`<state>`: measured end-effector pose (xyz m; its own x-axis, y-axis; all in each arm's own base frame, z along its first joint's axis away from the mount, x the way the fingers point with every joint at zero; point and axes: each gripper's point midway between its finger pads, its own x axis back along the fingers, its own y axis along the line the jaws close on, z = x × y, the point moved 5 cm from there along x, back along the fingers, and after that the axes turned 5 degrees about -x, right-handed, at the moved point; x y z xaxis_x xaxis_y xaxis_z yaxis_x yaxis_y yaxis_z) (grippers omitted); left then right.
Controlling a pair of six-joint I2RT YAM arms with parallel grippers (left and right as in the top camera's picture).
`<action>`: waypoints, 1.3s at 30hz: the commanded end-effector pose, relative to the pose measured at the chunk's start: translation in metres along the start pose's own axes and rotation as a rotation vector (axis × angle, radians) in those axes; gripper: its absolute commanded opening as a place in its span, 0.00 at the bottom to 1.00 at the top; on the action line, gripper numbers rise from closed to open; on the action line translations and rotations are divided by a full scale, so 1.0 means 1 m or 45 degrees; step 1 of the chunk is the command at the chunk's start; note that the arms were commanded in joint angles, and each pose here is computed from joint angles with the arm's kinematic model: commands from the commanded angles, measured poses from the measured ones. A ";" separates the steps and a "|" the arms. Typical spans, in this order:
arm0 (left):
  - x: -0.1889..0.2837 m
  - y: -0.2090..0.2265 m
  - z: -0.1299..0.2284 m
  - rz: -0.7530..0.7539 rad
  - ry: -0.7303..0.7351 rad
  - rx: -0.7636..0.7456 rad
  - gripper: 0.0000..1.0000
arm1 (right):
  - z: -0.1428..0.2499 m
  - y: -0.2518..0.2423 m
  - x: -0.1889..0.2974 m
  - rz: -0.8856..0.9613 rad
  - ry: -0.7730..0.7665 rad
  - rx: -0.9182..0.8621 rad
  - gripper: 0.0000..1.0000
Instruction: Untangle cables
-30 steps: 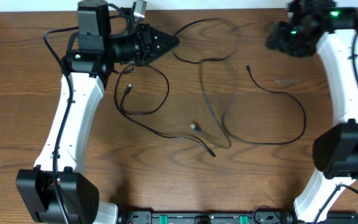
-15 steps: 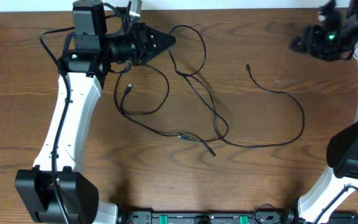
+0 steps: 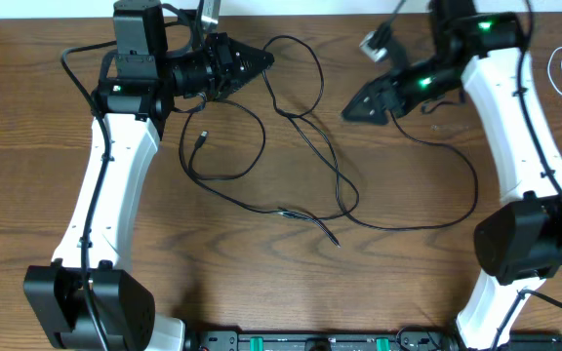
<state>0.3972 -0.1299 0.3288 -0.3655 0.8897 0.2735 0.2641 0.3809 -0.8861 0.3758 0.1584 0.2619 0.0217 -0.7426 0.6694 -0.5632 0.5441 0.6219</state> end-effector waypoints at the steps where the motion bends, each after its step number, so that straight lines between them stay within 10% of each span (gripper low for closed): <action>1: 0.006 -0.008 -0.006 -0.017 -0.047 -0.039 0.07 | 0.009 0.006 -0.015 0.056 0.112 0.109 0.79; 16: 0.026 0.003 -0.020 -0.051 -0.128 0.004 0.07 | 0.056 -0.007 -0.091 0.276 0.440 0.044 0.73; 19: 0.028 0.004 -0.021 -0.050 -0.131 0.006 0.07 | 0.064 -0.019 -0.095 0.312 0.455 -0.017 0.54; 23: 0.028 0.004 -0.021 -0.051 -0.131 0.005 0.07 | 0.055 -0.021 -0.087 0.336 0.397 -0.069 0.02; 39: 0.026 0.016 -0.005 -0.114 -0.053 -0.064 0.07 | -0.049 0.060 0.061 0.538 -0.318 0.114 0.01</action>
<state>0.3995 -0.0985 0.3139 -0.4206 0.8405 0.3416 0.2098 0.4564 -0.8647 0.3868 0.1736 0.3313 -0.3374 -0.5411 0.7703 -0.5851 0.7616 0.2787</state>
